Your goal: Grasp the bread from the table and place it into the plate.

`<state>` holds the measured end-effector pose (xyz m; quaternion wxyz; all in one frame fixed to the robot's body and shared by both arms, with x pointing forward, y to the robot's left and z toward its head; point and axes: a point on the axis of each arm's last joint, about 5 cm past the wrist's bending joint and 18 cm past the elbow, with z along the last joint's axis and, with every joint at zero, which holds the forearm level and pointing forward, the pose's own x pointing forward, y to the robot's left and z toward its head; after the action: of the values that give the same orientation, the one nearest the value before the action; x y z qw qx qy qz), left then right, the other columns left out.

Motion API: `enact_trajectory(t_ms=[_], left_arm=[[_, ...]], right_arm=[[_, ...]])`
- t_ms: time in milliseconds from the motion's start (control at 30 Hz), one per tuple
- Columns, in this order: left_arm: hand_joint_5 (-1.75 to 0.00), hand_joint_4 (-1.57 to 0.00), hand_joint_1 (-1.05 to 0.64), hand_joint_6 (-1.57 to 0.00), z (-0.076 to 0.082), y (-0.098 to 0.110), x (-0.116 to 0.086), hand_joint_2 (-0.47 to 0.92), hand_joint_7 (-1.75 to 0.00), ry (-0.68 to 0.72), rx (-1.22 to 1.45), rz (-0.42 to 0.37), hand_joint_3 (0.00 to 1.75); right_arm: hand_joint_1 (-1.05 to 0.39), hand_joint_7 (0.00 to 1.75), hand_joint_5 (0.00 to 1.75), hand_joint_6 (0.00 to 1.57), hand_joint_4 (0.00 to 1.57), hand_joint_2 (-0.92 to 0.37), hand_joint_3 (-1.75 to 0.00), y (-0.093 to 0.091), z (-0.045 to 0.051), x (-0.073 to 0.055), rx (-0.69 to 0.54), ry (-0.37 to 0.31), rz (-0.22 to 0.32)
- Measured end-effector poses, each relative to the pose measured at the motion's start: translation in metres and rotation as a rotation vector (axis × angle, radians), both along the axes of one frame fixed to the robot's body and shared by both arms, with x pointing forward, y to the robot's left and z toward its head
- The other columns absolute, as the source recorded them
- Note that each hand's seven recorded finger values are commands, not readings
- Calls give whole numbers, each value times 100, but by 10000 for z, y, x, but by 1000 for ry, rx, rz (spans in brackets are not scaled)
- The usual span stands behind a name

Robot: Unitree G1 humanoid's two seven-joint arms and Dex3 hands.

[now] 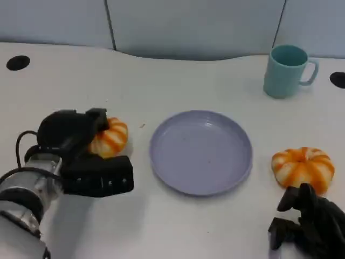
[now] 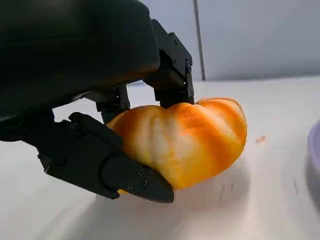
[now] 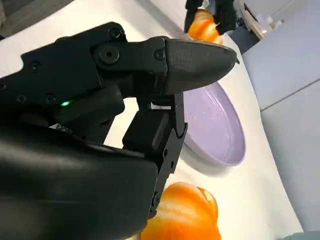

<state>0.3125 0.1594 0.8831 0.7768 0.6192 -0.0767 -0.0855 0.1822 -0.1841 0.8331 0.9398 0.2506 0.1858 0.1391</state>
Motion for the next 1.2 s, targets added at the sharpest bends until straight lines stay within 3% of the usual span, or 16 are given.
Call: enact_trajectory(t_ms=[133,400,467,600,667,733,1000,1200], left_arm=[[-175,-77,-16,-62,51,-15,32,88,-175,-36,-50,12,23],[-175,-79,-11,-66,249,-195,137,87,-175,-149,-166,-68,29],[-175,-79,-11,-67,265,-245,141,70,-175,-174,-185,-90,62],[-175,-82,-15,-67,285,-352,137,60,-175,-197,-205,-159,73],[-175,-84,-13,-68,299,-412,134,52,-175,-202,-222,-196,98],[-175,-84,-13,-69,326,-475,133,48,-175,-209,-244,-245,109],[-175,-90,-20,-75,375,-754,93,51,-175,-173,-258,-436,117],[-175,-94,-26,-78,394,-919,68,56,-175,-94,-203,-533,119]], right_arm=[[-45,113,119,114,130,-92,-48,15,-3,28,3,-3,1],[-46,112,118,115,130,-92,-48,42,9,89,4,-2,2],[-46,106,115,118,132,-92,-46,36,2,88,4,-7,7],[-45,108,114,116,131,-92,-45,31,-4,93,9,-6,4],[-47,109,114,116,131,-92,-44,27,-5,92,9,-5,2],[-47,109,114,116,130,-92,-43,23,-5,91,7,-4,2],[-46,104,115,119,131,-92,-45,24,-1,86,-3,-7,8],[-48,104,114,118,130,-92,-43,29,2,75,3,-11,7]])
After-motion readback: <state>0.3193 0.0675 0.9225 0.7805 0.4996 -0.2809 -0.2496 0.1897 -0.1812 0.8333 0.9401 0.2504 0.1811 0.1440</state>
